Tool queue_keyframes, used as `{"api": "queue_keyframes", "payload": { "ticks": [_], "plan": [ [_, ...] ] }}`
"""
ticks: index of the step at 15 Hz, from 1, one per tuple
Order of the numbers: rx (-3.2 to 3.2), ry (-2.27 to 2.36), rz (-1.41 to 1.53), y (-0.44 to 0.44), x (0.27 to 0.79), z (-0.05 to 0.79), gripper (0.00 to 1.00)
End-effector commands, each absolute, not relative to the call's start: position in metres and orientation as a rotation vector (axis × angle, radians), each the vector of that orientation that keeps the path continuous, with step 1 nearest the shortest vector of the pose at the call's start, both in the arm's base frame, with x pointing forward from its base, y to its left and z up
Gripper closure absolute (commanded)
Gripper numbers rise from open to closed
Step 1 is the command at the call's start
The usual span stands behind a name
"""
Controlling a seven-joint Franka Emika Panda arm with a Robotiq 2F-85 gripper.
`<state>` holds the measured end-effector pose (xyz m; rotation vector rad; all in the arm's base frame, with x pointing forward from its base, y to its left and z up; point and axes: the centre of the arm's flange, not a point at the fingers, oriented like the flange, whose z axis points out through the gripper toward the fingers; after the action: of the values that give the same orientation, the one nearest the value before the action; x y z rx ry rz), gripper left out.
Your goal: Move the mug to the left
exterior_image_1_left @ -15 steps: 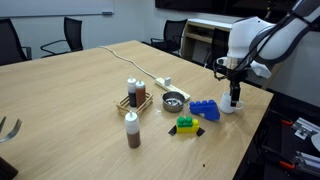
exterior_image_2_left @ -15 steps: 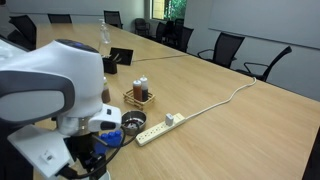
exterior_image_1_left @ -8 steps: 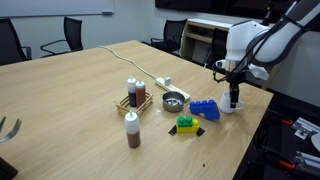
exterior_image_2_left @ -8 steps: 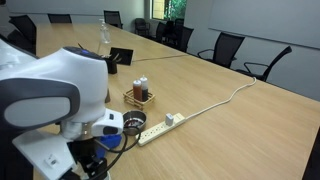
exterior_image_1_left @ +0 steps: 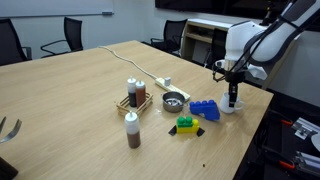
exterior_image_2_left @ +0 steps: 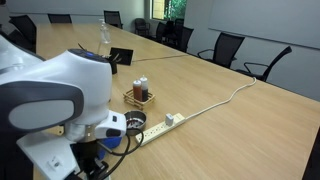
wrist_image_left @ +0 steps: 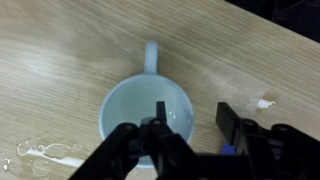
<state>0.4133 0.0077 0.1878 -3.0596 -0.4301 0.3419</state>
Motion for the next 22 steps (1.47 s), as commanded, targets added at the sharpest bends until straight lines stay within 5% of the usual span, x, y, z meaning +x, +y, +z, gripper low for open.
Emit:
{"api": "queue_keyframes", "payload": {
  "ticks": [1,5,22],
  "plan": [
    [-3.050,-0.420,0.322,0.003,0.418,0.186,0.73],
    [-3.053,-0.410,0.321,0.002,0.418,0.185,0.99],
    [-3.131,-0.468,0.053,0.044,0.464,0.278,0.99]
  ]
}}
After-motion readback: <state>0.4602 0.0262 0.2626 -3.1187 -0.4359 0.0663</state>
